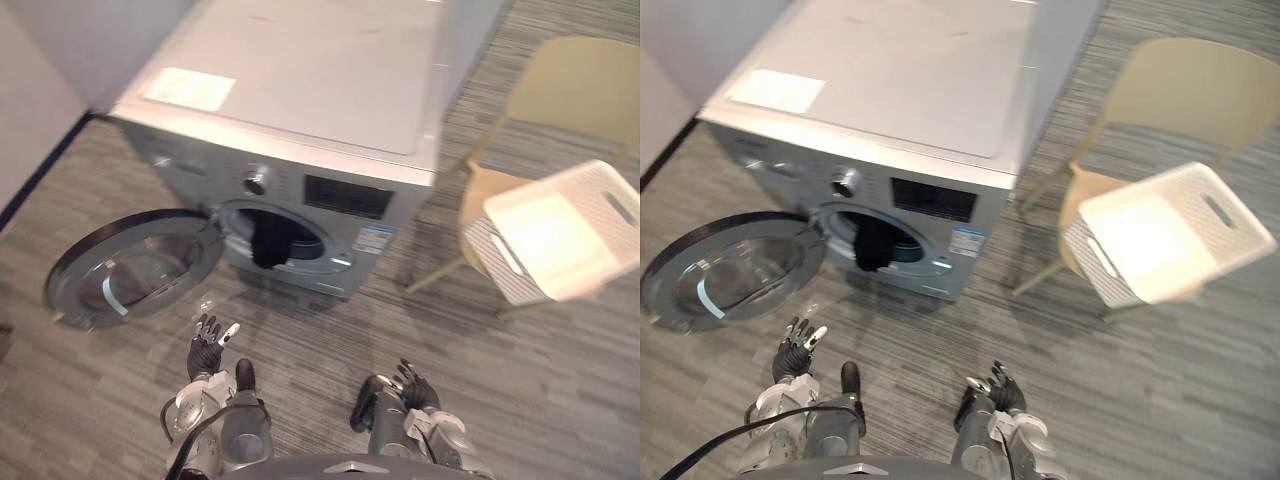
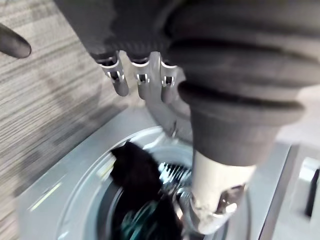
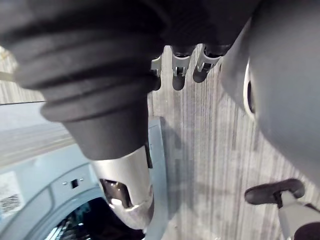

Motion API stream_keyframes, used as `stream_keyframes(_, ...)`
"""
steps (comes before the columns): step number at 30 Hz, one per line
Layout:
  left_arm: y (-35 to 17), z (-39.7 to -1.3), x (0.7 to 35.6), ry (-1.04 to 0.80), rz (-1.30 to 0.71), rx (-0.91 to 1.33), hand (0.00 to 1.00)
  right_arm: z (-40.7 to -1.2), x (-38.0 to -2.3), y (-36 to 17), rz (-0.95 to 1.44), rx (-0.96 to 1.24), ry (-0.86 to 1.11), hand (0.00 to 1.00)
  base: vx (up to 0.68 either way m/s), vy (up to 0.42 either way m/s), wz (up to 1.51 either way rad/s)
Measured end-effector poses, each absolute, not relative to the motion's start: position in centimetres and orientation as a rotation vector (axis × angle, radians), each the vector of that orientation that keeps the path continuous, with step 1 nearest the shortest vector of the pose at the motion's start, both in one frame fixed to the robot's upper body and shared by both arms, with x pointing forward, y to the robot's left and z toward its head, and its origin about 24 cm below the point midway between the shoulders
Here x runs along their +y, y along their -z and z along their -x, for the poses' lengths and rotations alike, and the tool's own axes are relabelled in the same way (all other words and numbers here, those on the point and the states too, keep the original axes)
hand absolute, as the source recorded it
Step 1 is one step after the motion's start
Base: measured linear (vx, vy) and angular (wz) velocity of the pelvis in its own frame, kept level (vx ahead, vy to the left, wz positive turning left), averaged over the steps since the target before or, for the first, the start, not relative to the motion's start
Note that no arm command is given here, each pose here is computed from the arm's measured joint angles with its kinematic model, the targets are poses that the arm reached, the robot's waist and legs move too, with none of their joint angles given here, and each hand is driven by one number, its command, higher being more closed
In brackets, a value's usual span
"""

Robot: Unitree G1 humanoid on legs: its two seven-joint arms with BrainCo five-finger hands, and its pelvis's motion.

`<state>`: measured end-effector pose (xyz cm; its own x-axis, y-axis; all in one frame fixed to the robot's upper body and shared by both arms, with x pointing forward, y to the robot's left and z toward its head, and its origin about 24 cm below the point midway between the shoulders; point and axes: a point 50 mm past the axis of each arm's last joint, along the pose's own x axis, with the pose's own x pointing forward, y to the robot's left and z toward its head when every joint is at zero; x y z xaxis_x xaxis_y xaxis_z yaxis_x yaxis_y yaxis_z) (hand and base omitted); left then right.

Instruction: Pick up the laundry basket with both hands and put the clothes into the washing machine.

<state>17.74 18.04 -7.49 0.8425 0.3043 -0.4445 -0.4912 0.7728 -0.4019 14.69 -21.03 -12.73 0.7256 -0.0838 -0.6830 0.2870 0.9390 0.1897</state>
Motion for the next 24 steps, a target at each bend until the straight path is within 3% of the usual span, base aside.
stream_keyframes(8, 9.0, -15.1, 18.4, -0.507, 0.583, 0.435, 0.00, -10.9, -23.0, 14.3, -0.320, 0.847, 0.388, 0.00, 0.01, 0.117, 0.12)
stream_keyframes(16, 9.8, -14.7, 21.0, -0.471, 0.424, 0.505, 0.00, -11.0, -21.2, 15.1, -0.287, 0.923, 0.359, 0.00, -0.22, 0.187, -0.27)
stream_keyframes(24, 10.4, -12.6, 23.1, -0.560, 0.363, 0.550, 0.00, -9.8, -20.9, 15.8, -0.224, 1.008, 0.319, 0.00, -0.08, -0.014, -0.06)
